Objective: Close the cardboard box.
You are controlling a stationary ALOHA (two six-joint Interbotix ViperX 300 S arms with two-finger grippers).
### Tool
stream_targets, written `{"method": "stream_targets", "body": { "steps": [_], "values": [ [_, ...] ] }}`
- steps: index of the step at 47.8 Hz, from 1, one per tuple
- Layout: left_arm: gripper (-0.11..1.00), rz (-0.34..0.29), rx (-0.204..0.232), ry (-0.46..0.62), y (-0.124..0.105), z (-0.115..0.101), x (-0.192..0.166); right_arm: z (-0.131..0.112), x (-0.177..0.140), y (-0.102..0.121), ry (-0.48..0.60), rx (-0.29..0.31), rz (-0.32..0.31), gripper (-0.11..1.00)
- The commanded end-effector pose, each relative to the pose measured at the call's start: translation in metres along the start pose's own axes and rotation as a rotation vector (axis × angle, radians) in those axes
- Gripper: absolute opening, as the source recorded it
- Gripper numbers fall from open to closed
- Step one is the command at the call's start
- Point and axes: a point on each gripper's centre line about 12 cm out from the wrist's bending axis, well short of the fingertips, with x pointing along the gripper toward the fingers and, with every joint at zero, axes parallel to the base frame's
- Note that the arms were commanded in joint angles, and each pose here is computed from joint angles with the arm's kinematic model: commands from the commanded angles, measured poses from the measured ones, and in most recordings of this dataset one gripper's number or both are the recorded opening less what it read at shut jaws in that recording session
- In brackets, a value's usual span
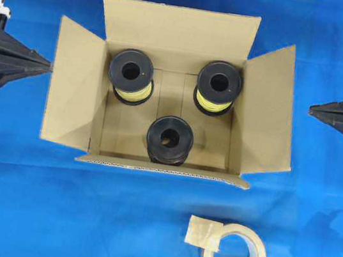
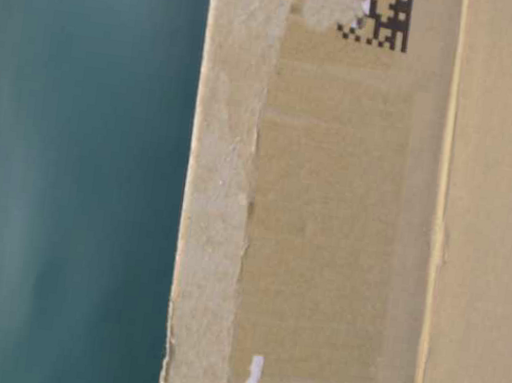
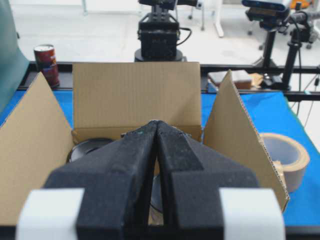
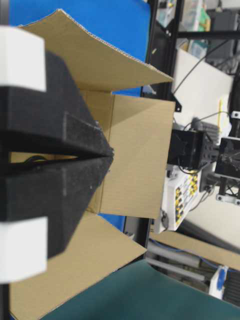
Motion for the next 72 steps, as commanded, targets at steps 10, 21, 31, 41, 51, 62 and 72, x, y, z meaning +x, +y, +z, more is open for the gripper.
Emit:
{"method": "stream_targets", "body": {
  "steps": [10, 21, 31, 41, 51, 62, 72],
  "values": [
    [0.00, -0.013, -0.043, 0.117, -0.003, 0.000, -0.019, 0.006, -0.011, -0.004, 0.110, 0.073, -0.024, 0.00],
    [0.00, 0.031, -0.047, 0.309, 0.004, -0.025, -0.040, -0.015, -0.027, -0.011, 0.290, 0.113, -0.075, 0.00],
    [0.00, 0.068, -0.069, 0.423, 0.009, -0.068, -0.043, -0.054, -0.025, -0.019, 0.398, 0.123, -0.124, 0.00],
    [0.00, 0.081, -0.108, 0.460, 0.010, -0.093, -0.041, -0.091, -0.018, -0.022, 0.446, 0.133, -0.144, 0.00],
    [0.00, 0.085, -0.116, 0.470, 0.010, -0.099, -0.037, -0.112, -0.009, -0.025, 0.490, 0.147, -0.161, 0.00],
    [0.00, 0.087, -0.115, 0.424, 0.011, -0.099, -0.028, -0.111, 0.005, -0.027, 0.453, 0.141, -0.169, 0.00],
    [0.00, 0.090, -0.107, 0.421, 0.014, -0.101, 0.005, -0.105, 0.034, -0.031, 0.455, 0.133, -0.169, 0.00]
  ]
}}
